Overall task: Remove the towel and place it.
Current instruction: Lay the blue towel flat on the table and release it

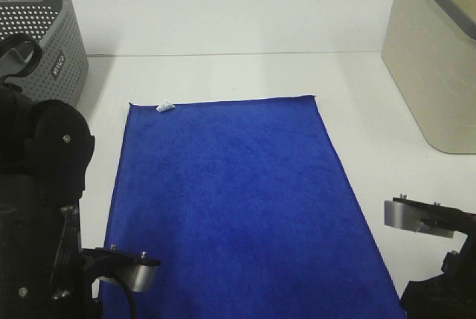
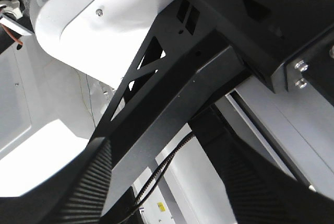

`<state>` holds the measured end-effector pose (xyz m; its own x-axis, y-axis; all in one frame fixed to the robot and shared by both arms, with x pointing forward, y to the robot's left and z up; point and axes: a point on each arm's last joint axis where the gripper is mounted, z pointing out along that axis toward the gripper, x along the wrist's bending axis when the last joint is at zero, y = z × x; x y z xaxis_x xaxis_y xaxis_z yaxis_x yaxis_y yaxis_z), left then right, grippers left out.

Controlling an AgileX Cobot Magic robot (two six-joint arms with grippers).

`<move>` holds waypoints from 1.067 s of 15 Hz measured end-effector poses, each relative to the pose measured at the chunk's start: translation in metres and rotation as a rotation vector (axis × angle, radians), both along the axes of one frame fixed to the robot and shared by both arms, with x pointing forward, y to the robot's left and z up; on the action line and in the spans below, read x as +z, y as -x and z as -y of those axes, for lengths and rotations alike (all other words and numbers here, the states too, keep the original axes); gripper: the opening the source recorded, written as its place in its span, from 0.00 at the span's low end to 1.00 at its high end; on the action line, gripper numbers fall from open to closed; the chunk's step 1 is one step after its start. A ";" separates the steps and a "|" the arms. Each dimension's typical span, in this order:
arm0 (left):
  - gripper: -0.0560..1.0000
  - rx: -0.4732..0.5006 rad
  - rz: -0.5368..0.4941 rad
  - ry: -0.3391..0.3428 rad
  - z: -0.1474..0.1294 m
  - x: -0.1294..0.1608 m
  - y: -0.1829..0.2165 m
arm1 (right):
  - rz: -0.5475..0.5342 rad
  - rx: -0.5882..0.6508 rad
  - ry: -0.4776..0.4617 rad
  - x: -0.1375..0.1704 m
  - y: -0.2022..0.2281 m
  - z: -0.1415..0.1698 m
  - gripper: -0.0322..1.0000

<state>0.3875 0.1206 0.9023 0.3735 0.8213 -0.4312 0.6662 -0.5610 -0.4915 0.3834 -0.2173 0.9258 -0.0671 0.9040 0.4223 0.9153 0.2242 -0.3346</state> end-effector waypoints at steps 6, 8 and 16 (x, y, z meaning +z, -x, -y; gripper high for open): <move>0.61 0.006 0.084 0.062 0.005 0.020 -0.006 | 0.248 -0.006 -0.066 0.039 0.011 0.003 0.70; 0.61 0.016 0.148 0.100 0.010 0.036 -0.013 | 0.357 -0.017 -0.084 0.052 0.013 0.004 0.70; 0.61 0.003 0.528 0.034 0.003 0.090 -0.077 | 0.746 -0.132 0.145 0.131 -0.065 0.012 0.70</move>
<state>0.4645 0.1171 0.9919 0.5450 0.8113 -0.2115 0.8196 -0.5687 -0.0697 0.4479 -0.2295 1.0572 -0.1748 0.9672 0.1842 0.9263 0.0981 0.3639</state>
